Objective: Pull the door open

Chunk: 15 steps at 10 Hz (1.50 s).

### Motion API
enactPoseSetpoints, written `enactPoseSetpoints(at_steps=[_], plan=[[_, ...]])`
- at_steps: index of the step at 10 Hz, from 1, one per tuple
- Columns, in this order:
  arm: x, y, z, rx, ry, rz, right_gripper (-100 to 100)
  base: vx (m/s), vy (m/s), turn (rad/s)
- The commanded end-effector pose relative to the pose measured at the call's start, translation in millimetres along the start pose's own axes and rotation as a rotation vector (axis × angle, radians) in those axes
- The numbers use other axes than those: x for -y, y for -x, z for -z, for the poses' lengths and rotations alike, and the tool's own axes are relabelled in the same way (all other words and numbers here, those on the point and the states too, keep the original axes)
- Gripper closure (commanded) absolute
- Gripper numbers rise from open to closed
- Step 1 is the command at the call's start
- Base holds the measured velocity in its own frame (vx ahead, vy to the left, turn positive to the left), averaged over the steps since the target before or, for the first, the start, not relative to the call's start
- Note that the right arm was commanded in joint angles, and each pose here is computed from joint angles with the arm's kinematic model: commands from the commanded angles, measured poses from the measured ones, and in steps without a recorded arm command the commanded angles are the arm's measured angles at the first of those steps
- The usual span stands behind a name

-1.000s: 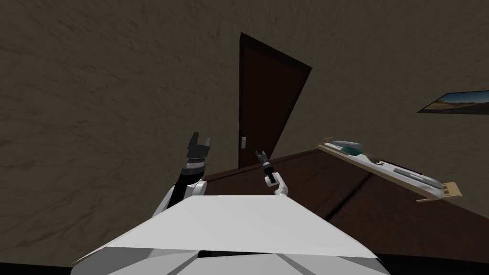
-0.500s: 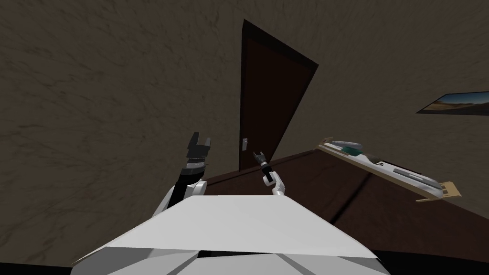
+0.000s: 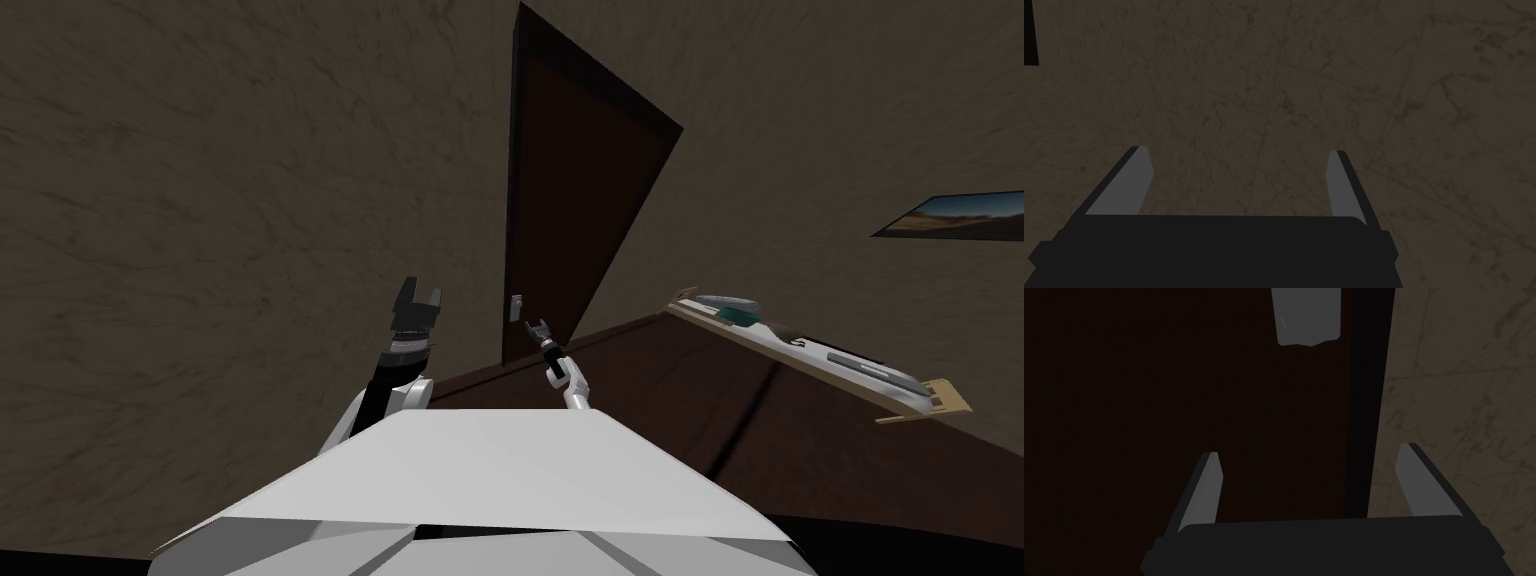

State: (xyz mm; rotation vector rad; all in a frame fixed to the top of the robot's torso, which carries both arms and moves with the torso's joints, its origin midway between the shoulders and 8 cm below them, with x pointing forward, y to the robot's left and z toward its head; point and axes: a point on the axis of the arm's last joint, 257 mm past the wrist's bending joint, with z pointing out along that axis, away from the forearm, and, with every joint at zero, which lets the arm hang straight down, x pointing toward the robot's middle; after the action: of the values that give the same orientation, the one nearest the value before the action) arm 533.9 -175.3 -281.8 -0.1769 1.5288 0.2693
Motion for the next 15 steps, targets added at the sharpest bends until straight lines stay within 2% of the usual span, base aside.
enactPoseSetpoints(at_steps=[1, 2, 3, 4, 5, 7, 11, 14, 15], plan=[[-7.7, -6.9, -2.3, -0.018, 0.009, 0.028, -100, 0.142, 0.069, -0.034], [-12.8, -12.3, -4.9, -0.031, 0.016, 0.044, -100, 0.117, 0.059, -0.026], [-10.2, -9.1, -3.8, -0.023, 0.013, 0.033, -100, 0.052, 0.028, -0.005], [11.4, -11.9, 2.7, -0.03, -0.002, 0.041, -100, 0.058, 0.099, 0.121], [25.1, -12.7, 7.1, -0.032, -0.013, 0.043, -100, 0.119, 0.179, 0.14], [40.3, -13.1, 12.0, -0.034, -0.025, 0.044, -100, 0.126, 0.138, 0.078], [93.2, -10.4, 30.5, -0.034, -0.069, 0.042, -100, 0.146, 0.127, 0.116], [119.6, -6.6, 40.6, -0.031, -0.093, 0.039, -100, 0.171, 0.06, 0.057], [114.2, -9.1, 37.8, -0.032, -0.089, 0.039, -100, 0.078, 0.029, 0.009]])
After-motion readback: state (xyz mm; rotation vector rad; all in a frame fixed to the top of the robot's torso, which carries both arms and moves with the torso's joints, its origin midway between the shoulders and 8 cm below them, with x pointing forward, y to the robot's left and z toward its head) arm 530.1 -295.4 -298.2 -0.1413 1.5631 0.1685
